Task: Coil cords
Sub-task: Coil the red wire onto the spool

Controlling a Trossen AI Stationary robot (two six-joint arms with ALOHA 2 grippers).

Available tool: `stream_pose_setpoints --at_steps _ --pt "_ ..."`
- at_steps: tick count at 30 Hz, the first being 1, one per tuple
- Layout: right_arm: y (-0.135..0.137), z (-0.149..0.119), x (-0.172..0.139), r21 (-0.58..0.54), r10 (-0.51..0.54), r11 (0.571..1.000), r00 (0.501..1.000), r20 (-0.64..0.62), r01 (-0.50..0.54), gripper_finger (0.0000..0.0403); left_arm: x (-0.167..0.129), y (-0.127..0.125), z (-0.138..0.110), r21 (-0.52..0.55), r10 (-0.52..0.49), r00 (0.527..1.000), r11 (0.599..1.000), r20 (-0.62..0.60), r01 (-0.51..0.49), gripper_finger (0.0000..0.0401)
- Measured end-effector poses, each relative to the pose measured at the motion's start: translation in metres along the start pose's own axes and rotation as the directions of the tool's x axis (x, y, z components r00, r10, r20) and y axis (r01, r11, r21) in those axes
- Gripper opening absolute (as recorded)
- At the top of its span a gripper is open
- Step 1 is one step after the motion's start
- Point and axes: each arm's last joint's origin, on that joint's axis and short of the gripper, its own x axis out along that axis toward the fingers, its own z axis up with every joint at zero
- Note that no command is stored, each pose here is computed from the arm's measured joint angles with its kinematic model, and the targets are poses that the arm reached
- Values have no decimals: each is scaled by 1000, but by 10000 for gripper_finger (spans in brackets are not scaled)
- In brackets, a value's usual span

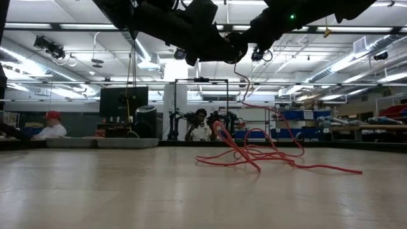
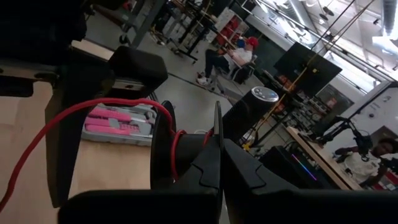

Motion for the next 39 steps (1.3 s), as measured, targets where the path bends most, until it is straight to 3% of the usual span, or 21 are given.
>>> stream_pose_setpoints --at_steps 24,39 --pt "0 0 0 -1 1 1000 1000 -1 -1 1 1 0 3 35 -13 996 999 -93 16 111" --pt "0 0 0 -1 1 1000 1000 0 -1 1 1 1 2 54 -24 994 998 -107 30 28"
